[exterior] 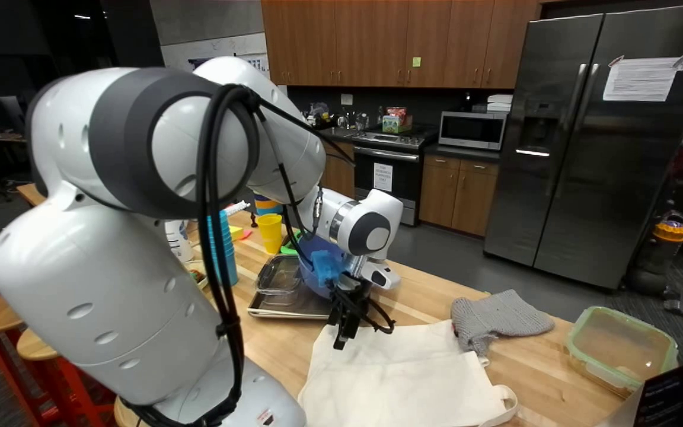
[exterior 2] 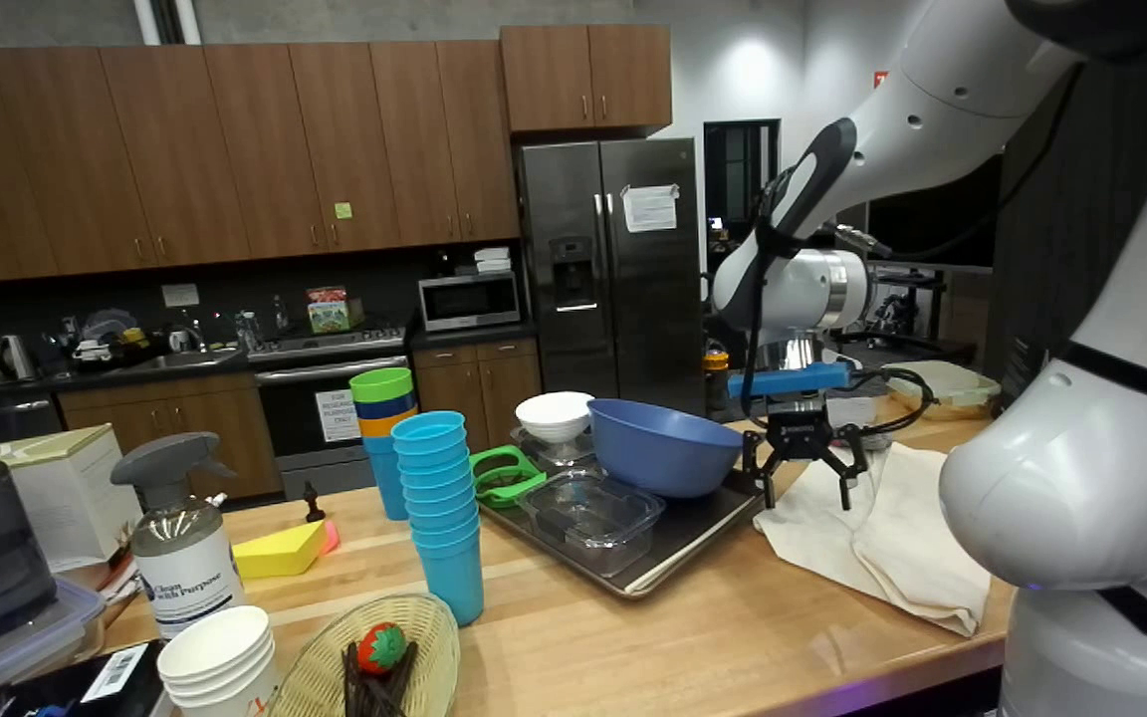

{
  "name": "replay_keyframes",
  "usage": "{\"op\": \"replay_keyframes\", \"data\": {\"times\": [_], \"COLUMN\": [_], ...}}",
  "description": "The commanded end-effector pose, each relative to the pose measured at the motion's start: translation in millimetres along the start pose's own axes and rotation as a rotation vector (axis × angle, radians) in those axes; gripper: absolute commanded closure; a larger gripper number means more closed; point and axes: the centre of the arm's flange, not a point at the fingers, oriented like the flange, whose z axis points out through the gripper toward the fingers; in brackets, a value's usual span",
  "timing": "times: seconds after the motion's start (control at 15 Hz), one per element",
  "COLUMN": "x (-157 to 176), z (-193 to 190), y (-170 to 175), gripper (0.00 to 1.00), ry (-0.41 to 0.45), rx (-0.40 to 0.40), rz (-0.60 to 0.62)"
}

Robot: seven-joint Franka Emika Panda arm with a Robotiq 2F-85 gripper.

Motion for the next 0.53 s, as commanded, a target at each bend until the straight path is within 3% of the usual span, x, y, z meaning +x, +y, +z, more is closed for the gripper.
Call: {"op": "replay_keyframes", "data": {"times": [0.0, 0.47], "x": [4.9, 11.0], "z": [-5.7, -9.9], "y": [-2.2, -3.3], "gripper": [0.00, 0.00], "ry": [0.111, 0.174], "rx": [0.057, 0.111], "rz": [-0.005, -0.025]}}
